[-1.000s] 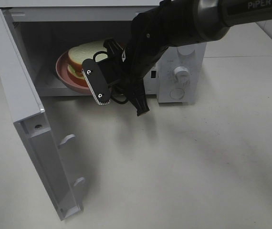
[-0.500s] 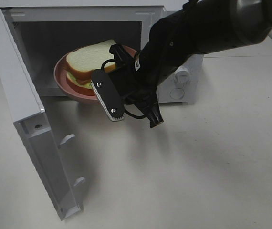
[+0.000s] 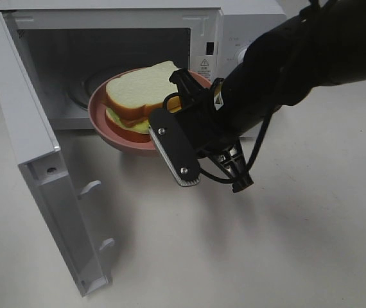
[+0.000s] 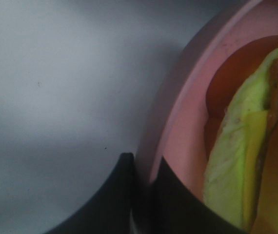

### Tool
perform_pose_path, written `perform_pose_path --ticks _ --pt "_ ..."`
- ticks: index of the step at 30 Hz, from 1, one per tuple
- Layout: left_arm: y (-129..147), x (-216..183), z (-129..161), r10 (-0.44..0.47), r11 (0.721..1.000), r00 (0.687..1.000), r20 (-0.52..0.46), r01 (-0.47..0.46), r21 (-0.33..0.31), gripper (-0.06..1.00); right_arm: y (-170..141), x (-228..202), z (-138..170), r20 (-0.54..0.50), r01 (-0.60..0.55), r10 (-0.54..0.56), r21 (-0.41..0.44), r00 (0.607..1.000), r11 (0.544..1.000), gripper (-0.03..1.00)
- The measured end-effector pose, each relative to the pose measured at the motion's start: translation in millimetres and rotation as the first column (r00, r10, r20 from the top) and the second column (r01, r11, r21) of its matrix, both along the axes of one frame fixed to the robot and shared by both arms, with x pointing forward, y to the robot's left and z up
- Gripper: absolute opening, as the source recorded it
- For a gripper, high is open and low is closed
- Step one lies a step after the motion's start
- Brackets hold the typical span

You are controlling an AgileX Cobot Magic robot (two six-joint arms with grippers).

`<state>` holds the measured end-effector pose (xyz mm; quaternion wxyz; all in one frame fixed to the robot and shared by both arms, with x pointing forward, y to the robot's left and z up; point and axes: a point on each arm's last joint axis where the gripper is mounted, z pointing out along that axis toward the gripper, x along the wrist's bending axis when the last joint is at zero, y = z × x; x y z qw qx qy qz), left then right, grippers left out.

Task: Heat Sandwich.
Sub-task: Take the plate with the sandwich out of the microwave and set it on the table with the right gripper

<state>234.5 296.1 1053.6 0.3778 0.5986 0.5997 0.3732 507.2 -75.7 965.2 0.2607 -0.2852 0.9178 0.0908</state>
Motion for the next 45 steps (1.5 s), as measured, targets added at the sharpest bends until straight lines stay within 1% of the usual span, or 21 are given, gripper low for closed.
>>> perform_pose_path --ticks 3,7,15,26,33,39,40,43,45 --pt "0 0 0 0.000 1.000 1.000 0.000 0.000 0.000 0.96 -4 -5 3 0.000 0.003 -0.003 0.002 1.000 1.000 0.07" --pt "0 0 0 0.000 1.000 1.000 0.000 0.000 0.000 0.96 -20 -24 7 -0.018 0.014 -0.014 -0.007 1.000 1.000 0.07" --pt "0 0 0 0.000 1.000 1.000 0.000 0.000 0.000 0.96 -40 -47 10 -0.050 0.046 -0.046 -0.014 0.998 0.999 0.07" --pt "0 0 0 0.000 1.000 1.000 0.000 0.000 0.000 0.96 -70 -83 25 -0.015 0.050 -0.050 0.021 0.999 0.999 0.07" --pt "0 0 0 0.000 1.000 1.000 0.000 0.000 0.000 0.96 -86 -100 29 -0.026 0.062 -0.062 0.012 0.998 0.998 0.07" --pt "0 0 0 0.000 1.000 1.000 0.000 0.000 0.000 0.96 -98 -112 34 -0.025 0.121 -0.120 0.026 0.992 0.992 0.07" --pt "0 0 0 0.000 1.000 1.000 0.000 0.000 0.000 0.96 -103 -115 35 -0.030 0.155 -0.154 0.024 0.988 0.988 0.07" --pt "0 0 0 0.000 1.000 1.000 0.000 0.000 0.000 0.96 -107 -117 37 -0.036 0.190 -0.189 0.015 0.981 0.982 0.07" --pt "0 0 0 0.000 1.000 1.000 0.000 0.000 0.000 0.96 -113 -118 38 -0.037 0.247 -0.247 -0.005 0.968 0.969 0.07"
